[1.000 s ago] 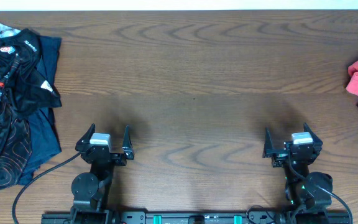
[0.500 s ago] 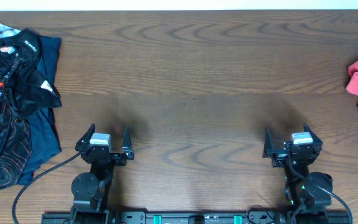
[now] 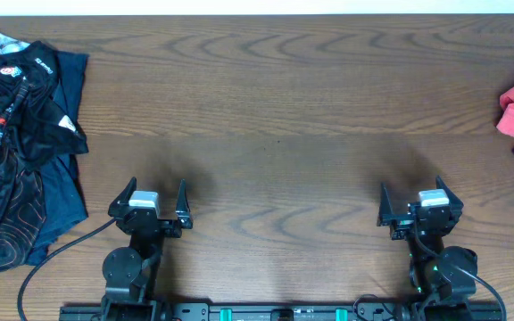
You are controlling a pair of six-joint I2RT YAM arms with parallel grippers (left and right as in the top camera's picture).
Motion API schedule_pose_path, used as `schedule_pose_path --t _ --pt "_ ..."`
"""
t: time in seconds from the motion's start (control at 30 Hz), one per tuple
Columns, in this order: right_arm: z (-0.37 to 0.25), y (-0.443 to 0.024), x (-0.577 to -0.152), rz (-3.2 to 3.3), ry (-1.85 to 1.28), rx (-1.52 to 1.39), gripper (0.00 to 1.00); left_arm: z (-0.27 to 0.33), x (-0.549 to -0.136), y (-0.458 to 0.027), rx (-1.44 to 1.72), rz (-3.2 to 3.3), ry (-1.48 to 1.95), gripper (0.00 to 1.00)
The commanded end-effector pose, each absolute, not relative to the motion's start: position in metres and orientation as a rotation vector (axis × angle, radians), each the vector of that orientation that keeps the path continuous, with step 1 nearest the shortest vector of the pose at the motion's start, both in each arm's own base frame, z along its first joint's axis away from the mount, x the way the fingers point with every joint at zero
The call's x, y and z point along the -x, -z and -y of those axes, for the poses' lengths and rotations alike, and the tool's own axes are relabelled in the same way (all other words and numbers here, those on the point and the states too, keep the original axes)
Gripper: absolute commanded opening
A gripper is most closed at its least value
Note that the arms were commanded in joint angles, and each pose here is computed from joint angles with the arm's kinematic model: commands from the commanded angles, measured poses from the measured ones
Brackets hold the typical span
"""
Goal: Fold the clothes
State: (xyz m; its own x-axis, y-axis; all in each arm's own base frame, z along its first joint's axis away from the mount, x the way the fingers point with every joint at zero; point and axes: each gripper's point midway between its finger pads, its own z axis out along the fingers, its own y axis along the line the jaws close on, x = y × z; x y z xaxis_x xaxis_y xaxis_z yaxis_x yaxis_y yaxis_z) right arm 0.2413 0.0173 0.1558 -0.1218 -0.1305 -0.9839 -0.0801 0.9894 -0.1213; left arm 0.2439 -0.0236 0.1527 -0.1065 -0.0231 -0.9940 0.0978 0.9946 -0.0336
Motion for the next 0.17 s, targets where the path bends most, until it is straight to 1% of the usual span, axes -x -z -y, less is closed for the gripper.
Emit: schedule_pose_path --t 0.0,0.13 --pt "-0.0181 -0.1543 -0.2411 -1.693 0.032 0.149 0.99 0.0239 -0.243 -0.1381 -0.075 -1.719 0.093 0.95" --pt "-0.0181 -0.1543 -0.2411 -1.693 0.032 0.149 0.99 0.0239 -0.243 -0.1381 -0.075 -1.719 0.093 0.95"
